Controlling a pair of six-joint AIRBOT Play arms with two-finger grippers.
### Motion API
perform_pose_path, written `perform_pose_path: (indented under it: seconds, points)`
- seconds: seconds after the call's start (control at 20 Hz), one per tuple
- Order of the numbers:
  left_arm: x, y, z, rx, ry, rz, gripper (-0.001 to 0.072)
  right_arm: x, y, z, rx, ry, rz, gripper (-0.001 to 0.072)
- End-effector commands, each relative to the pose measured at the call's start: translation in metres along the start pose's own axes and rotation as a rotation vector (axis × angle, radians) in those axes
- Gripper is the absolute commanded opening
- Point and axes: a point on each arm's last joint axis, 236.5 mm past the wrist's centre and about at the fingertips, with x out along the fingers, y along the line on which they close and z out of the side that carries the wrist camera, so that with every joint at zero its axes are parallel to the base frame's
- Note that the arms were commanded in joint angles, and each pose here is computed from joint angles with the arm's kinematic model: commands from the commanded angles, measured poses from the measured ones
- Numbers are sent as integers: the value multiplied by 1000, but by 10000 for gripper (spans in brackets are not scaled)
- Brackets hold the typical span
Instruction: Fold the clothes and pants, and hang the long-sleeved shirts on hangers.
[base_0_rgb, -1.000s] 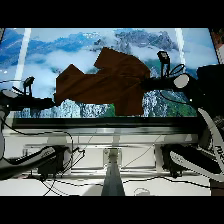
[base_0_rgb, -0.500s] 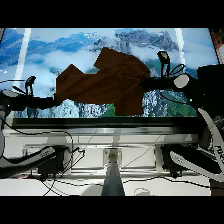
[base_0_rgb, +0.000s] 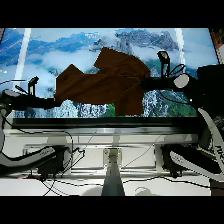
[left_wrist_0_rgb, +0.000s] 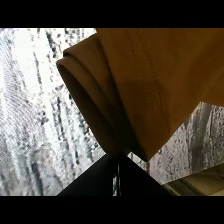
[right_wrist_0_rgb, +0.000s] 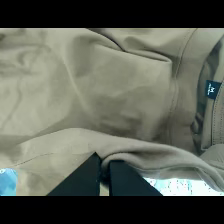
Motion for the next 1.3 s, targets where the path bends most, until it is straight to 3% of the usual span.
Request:
perform_pose_path:
  seconds: [0.0,0.2,0.5,0.65,0.8,0.95,1.25]
  points:
    - [-19,-29,33,3,-106,-98,12,-8,0,8,-36,-16,-13,19]
    - [-115,-134,109,187,-413,-417,11,-72,19,75,-194,-178,-63,19]
    - [-335,-252,159,480,-986,-512,11,-281,43,175,-392,-642,-286,19]
    - [-431,-280,147,515,-1280,-462,11,-398,57,182,-405,-881,-393,19]
    - [-493,-287,127,493,-1512,-315,12,-482,87,165,-440,-1060,-453,19]
    - [-535,-298,101,482,-1679,-179,11,-531,116,143,-477,-1174,-462,19]
    - [-594,-264,73,267,-1927,129,8,-551,133,133,-481,-1228,-433,18]
